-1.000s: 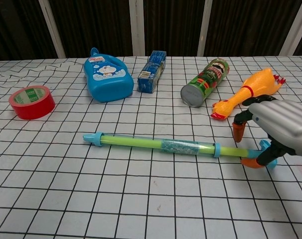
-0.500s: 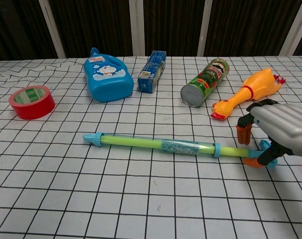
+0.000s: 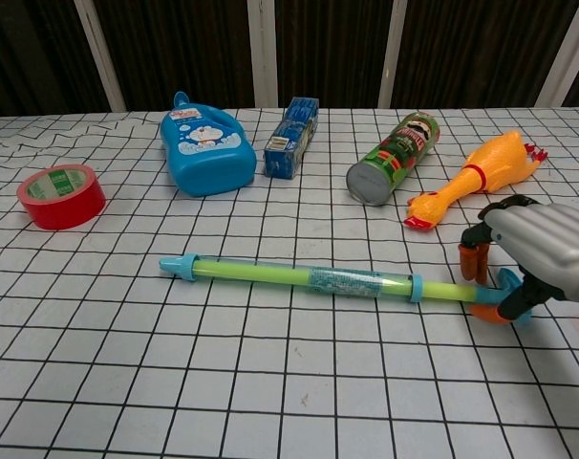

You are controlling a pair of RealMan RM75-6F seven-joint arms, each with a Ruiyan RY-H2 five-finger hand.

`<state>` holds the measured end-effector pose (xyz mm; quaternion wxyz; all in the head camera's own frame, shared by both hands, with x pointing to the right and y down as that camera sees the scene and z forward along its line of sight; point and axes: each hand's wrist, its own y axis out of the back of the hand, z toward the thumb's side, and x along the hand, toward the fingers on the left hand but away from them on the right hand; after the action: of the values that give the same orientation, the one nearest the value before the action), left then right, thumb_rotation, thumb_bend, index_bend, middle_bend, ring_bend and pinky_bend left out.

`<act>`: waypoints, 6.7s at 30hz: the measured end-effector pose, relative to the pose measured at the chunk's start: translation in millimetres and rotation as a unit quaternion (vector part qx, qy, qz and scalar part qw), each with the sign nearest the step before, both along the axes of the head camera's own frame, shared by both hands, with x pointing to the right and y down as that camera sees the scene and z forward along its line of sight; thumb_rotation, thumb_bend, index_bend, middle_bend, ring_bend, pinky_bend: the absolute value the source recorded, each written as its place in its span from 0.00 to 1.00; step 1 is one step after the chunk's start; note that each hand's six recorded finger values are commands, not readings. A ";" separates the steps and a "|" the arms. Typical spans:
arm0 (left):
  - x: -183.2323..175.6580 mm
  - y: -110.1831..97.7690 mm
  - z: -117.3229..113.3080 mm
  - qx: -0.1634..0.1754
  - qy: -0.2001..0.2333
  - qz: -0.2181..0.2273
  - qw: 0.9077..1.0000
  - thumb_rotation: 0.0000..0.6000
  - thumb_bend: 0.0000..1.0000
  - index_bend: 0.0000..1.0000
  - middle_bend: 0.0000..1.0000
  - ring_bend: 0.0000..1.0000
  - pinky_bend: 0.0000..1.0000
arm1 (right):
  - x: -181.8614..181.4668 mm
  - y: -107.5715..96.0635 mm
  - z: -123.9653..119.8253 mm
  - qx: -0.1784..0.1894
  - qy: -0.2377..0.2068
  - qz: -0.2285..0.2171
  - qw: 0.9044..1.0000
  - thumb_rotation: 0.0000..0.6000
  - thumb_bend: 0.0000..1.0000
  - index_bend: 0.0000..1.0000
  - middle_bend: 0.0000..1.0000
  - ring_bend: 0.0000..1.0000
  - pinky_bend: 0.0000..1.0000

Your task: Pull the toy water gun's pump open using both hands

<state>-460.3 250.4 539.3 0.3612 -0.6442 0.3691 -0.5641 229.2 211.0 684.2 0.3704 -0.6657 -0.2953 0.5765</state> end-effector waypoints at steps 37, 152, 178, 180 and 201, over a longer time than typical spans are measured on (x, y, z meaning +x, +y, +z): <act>-0.9 -1.2 -0.1 0.002 0.001 -0.003 1.000 1.00 0.05 0.00 0.00 0.00 0.00 | 0.3 -2.5 2.1 0.000 0.005 -0.004 1.000 1.00 0.48 0.70 0.60 0.22 0.00; 298.2 -104.5 162.0 -0.030 -0.017 0.268 0.963 1.00 0.44 0.52 0.56 0.13 0.05 | 17.6 -19.5 -15.3 -0.007 -0.010 -0.063 0.998 1.00 0.50 0.74 0.62 0.22 0.00; 269.4 -113.9 103.1 -0.007 -0.001 0.277 0.961 1.00 0.44 0.52 0.56 0.13 0.05 | 26.6 -21.0 -30.3 0.000 -0.006 -0.056 0.998 1.00 0.50 0.74 0.62 0.23 0.00; 261.2 -110.9 102.0 -0.011 -0.004 0.276 0.961 1.00 0.44 0.52 0.56 0.13 0.05 | 27.8 -21.0 -31.6 0.001 -0.004 -0.057 0.998 1.00 0.50 0.74 0.62 0.23 0.00; 214.1 -109.9 99.6 -0.021 -0.023 0.263 0.964 1.00 0.44 0.52 0.56 0.13 0.05 | 35.2 -26.5 -28.5 0.006 0.016 -0.057 0.998 1.00 0.50 0.74 0.62 0.23 0.00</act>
<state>-246.2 140.6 638.9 0.4921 -0.7126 0.1662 -0.4716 264.4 184.5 655.7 0.4112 -0.6698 -0.2545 0.5635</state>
